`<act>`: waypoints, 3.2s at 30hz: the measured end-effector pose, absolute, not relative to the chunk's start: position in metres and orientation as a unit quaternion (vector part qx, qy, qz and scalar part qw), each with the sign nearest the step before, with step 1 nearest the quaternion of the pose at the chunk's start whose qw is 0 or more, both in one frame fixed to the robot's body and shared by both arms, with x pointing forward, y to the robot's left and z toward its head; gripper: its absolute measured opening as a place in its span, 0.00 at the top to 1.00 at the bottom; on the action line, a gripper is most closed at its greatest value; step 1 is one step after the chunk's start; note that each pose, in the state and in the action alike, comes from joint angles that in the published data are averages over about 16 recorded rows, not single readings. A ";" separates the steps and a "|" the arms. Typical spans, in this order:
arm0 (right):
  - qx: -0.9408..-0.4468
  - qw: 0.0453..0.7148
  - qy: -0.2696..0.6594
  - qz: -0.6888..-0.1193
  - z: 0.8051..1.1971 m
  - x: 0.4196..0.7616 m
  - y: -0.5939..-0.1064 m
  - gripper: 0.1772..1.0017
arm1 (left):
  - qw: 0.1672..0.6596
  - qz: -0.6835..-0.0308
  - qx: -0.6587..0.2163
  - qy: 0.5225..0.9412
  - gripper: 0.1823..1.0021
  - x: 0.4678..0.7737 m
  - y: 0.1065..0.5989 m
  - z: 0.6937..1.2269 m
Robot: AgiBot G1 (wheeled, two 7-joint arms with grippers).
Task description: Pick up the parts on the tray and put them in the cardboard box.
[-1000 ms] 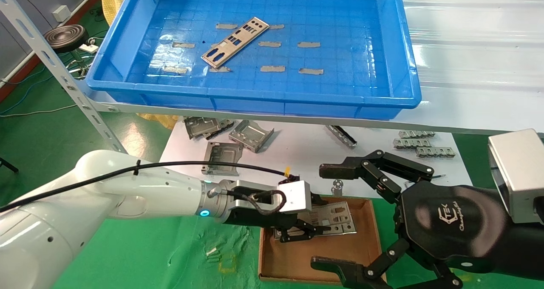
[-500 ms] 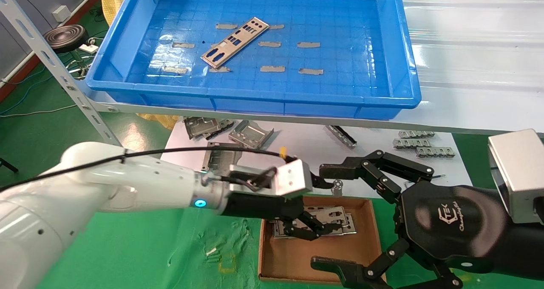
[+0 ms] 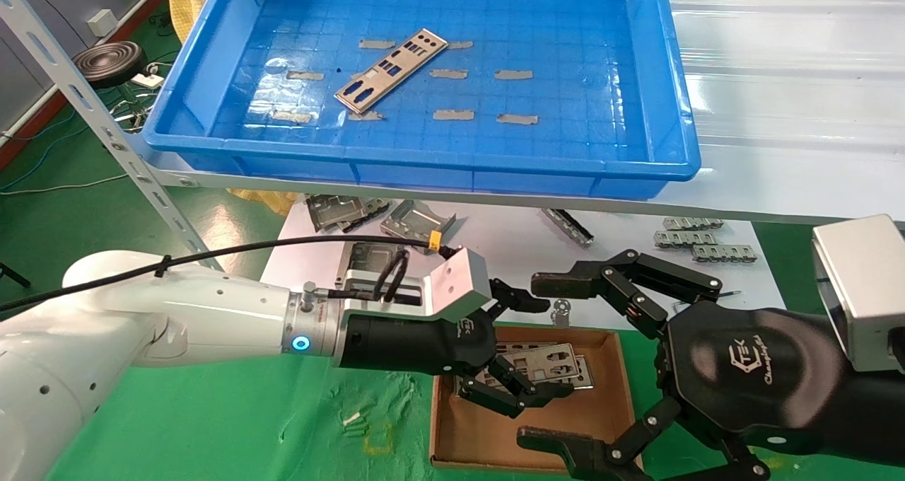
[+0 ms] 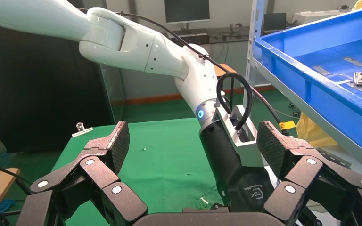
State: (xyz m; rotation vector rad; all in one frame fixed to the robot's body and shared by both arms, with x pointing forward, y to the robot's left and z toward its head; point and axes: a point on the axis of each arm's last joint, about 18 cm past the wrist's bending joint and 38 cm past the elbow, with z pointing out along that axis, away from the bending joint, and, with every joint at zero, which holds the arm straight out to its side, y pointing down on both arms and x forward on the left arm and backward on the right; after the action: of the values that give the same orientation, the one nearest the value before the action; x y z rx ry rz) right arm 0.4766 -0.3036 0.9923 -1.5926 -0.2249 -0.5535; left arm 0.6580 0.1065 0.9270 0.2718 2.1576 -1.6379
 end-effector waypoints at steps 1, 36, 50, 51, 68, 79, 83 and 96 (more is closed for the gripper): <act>-0.704 0.660 -0.099 -0.245 0.992 0.477 -0.304 0.00 | 0.208 -0.590 0.097 0.774 0.07 0.658 0.107 0.927; -0.704 0.660 -0.099 -0.245 0.992 0.477 -0.304 0.00 | 0.203 -0.687 0.075 0.694 0.00 0.581 0.221 0.960; -0.704 0.660 -0.099 -0.245 0.992 0.477 -0.304 0.00 | 0.223 -0.685 0.086 0.688 0.00 0.529 0.268 0.978; -0.704 0.660 -0.099 -0.245 0.992 0.477 -0.304 0.00 | 0.224 -0.684 0.087 0.689 0.00 0.525 0.271 0.979; -0.704 0.660 -0.099 -0.245 0.992 0.477 -0.304 0.00 | 0.246 -0.655 0.105 0.707 0.00 0.471 0.301 0.993; -0.704 0.660 -0.099 -0.245 0.992 0.477 -0.304 0.00 | 0.246 -0.655 0.105 0.707 0.00 0.471 0.302 0.993; -0.704 0.660 -0.099 -0.245 0.992 0.477 -0.304 0.00 | 0.245 -0.656 0.104 0.706 0.00 0.472 0.301 0.993; -0.704 0.660 -0.099 -0.245 0.992 0.477 -0.304 0.00 | 0.244 -0.658 0.102 0.705 0.00 0.474 0.300 0.992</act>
State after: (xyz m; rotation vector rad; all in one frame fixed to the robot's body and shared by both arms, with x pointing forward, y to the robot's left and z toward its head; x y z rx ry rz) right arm 0.4767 -0.3038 0.9923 -1.5922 -0.2243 -0.5536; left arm 0.4742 0.3003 0.9923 0.2798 1.9255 -1.7972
